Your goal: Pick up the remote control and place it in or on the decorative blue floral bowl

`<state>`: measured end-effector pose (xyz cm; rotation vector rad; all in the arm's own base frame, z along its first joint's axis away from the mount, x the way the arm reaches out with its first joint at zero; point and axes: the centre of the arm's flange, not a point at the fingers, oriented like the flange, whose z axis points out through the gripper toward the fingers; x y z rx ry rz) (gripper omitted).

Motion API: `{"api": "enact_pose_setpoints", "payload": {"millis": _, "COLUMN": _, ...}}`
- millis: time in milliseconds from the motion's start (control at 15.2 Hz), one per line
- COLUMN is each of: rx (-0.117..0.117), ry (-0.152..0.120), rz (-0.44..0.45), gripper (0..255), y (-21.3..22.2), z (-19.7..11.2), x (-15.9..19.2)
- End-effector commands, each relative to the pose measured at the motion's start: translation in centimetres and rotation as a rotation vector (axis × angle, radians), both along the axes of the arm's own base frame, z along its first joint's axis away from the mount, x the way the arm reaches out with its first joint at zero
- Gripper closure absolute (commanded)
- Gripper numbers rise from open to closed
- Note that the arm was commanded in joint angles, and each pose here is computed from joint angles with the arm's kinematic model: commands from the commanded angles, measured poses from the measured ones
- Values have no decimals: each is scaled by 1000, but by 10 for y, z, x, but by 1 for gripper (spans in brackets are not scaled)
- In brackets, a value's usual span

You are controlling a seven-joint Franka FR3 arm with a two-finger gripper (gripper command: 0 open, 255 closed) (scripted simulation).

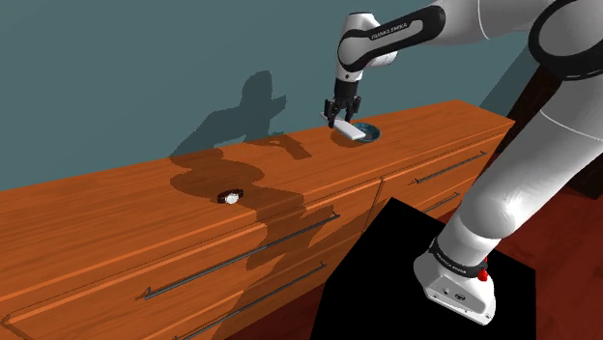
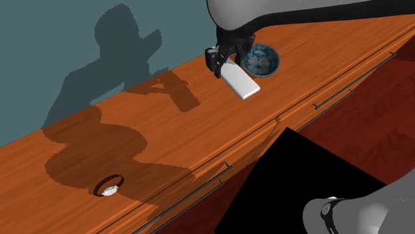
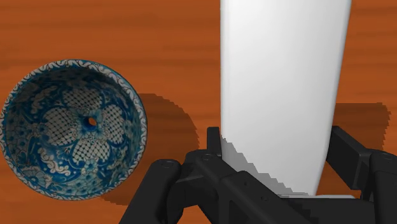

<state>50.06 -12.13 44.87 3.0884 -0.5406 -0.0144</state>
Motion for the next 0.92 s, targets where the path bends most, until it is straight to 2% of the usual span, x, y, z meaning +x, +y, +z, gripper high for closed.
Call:
{"api": "enact_pose_setpoints", "payload": {"millis": 0, "rx": 0, "ry": 0, "rz": 2, "gripper": 255, "y": -26, "z": 1, "x": -4}}
{"api": "enact_pose_setpoints", "payload": {"millis": 792, "rx": 0, "ry": 0, "rz": 2, "gripper": 255, "y": -183, "z": 2, "x": -29}}
{"api": "enact_pose_setpoints", "payload": {"millis": 858, "rx": 0, "ry": 0, "rz": 2, "gripper": 255, "y": -185, "z": 2, "x": -29}}
